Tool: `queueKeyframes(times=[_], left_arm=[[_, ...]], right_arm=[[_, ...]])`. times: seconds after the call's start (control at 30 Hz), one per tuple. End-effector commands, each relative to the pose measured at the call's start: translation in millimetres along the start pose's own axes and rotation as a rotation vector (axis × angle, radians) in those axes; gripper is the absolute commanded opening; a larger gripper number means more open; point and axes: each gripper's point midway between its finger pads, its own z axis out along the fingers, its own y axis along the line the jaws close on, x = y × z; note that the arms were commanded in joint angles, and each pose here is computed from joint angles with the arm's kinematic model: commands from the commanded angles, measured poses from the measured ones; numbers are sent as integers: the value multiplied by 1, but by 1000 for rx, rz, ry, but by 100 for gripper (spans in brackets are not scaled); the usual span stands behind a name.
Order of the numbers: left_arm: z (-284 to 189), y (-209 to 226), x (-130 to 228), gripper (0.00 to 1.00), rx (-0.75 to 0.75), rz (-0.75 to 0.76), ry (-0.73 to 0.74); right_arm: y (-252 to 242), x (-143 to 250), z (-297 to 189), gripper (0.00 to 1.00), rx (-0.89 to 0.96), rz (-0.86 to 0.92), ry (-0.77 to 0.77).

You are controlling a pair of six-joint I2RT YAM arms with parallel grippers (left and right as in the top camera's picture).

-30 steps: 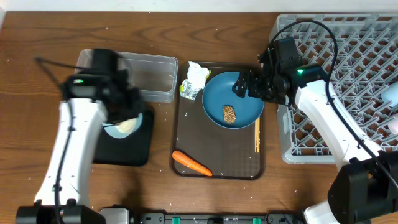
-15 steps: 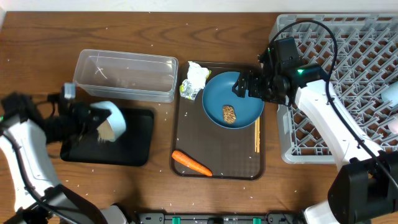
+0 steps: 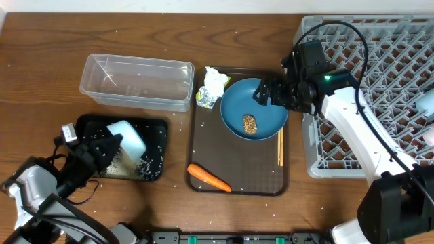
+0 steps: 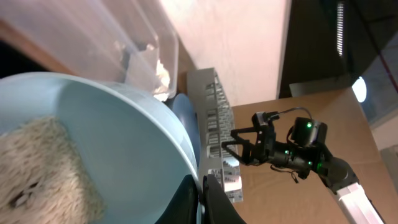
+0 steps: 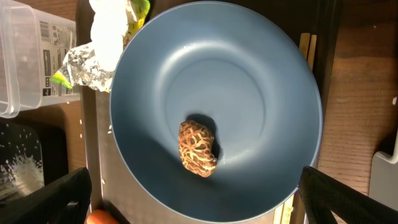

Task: Sort waste into correct bins and load items into the dishwasher rack
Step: 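Tip the rice bowl with the left gripper to pour rice onto the black tray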

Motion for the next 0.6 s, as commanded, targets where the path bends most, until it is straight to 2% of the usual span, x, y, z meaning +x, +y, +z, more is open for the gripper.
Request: queueKeyframes(times=[0.0, 0.47, 0.57], left_arm=[[-2, -12, -8, 6, 62, 81, -51], [-1, -11, -7, 6, 55, 101, -45], [-1, 3, 1, 6, -23, 105, 8]], right_arm=[[5, 2, 1, 99, -10, -10, 5], [5, 2, 1, 99, -10, -10, 4], [5, 2, 1, 99, -10, -10, 5]])
